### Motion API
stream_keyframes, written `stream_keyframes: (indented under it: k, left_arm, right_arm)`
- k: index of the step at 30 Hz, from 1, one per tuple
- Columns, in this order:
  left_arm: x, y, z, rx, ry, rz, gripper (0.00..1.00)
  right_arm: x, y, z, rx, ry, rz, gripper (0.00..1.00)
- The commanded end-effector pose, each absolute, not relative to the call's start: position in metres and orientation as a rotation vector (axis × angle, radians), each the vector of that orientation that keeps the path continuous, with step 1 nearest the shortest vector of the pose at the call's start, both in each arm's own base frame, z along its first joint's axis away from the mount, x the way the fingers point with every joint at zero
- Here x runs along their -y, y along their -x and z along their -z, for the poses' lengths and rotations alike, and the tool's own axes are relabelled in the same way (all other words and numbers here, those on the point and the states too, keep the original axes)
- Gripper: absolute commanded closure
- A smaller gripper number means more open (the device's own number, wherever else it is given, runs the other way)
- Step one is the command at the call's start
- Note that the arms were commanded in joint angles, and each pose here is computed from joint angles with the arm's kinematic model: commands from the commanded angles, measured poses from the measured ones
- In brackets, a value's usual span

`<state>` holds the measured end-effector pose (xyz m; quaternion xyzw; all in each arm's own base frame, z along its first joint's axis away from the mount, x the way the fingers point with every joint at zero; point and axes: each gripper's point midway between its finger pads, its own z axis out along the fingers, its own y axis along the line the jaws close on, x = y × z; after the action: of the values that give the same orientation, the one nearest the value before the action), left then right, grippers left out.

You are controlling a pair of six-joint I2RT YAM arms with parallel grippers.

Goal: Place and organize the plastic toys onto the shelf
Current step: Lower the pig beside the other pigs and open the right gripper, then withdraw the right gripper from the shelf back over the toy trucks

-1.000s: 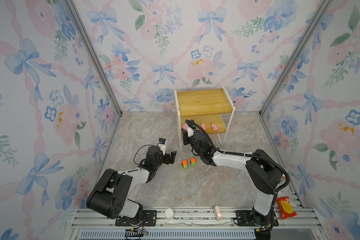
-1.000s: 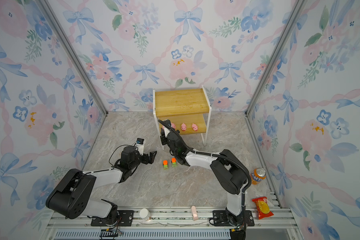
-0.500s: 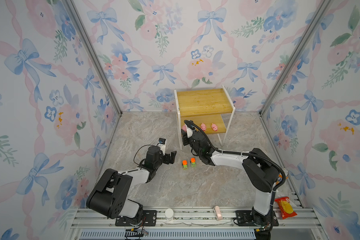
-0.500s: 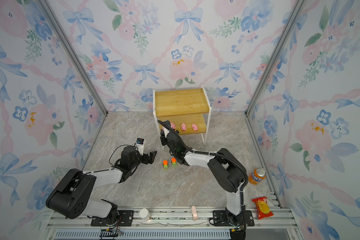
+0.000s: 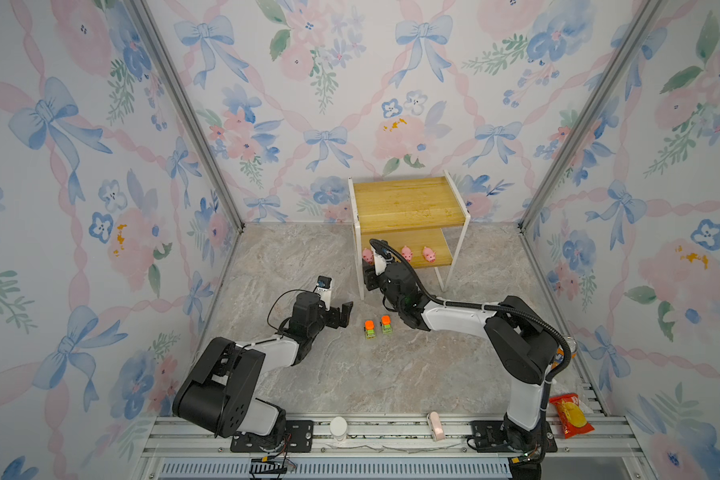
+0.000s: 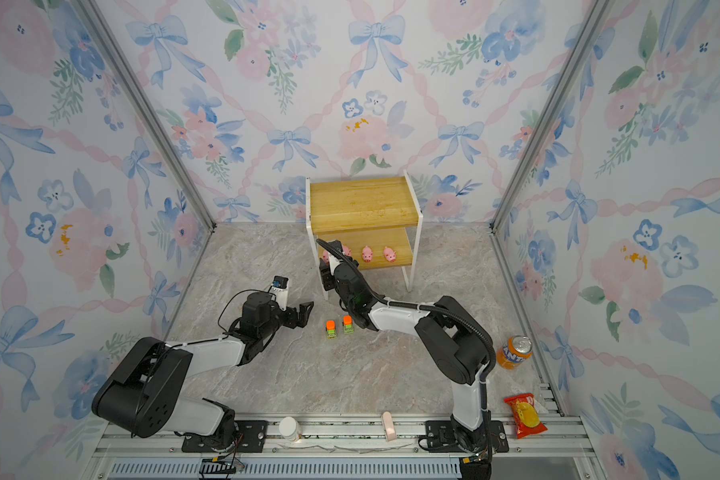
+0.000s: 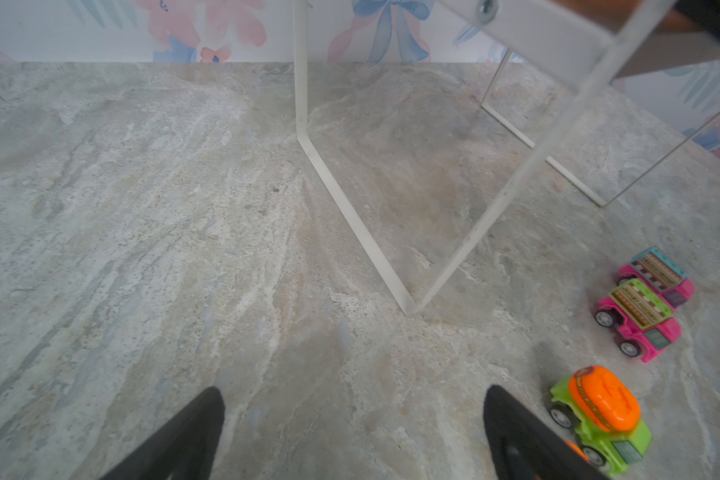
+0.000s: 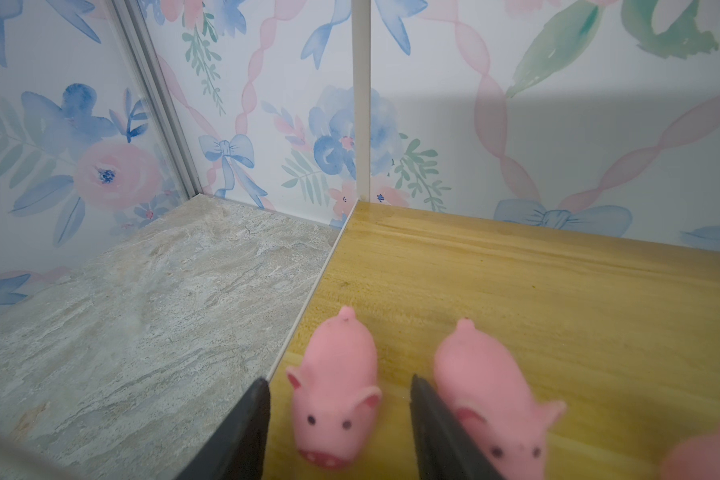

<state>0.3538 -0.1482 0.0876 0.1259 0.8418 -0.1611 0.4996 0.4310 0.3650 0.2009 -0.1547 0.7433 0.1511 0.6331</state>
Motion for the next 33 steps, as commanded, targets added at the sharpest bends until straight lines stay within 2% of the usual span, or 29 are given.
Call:
stream_keyframes:
  k: [1, 33]
  left_arm:
    - [0.151, -0.357, -0.092, -2.021, -0.330, 0.382, 0.02]
    - [0.153, -0.357, -0.093, -2.023, -0.330, 0.390, 0.02]
  right_arm:
    - [-0.360, -0.432, -0.211, -1.675, 0.327, -0.355, 0.42]
    - [-0.351, -0.404, -0.210, -1.709, 0.392, -0.362, 0.34]
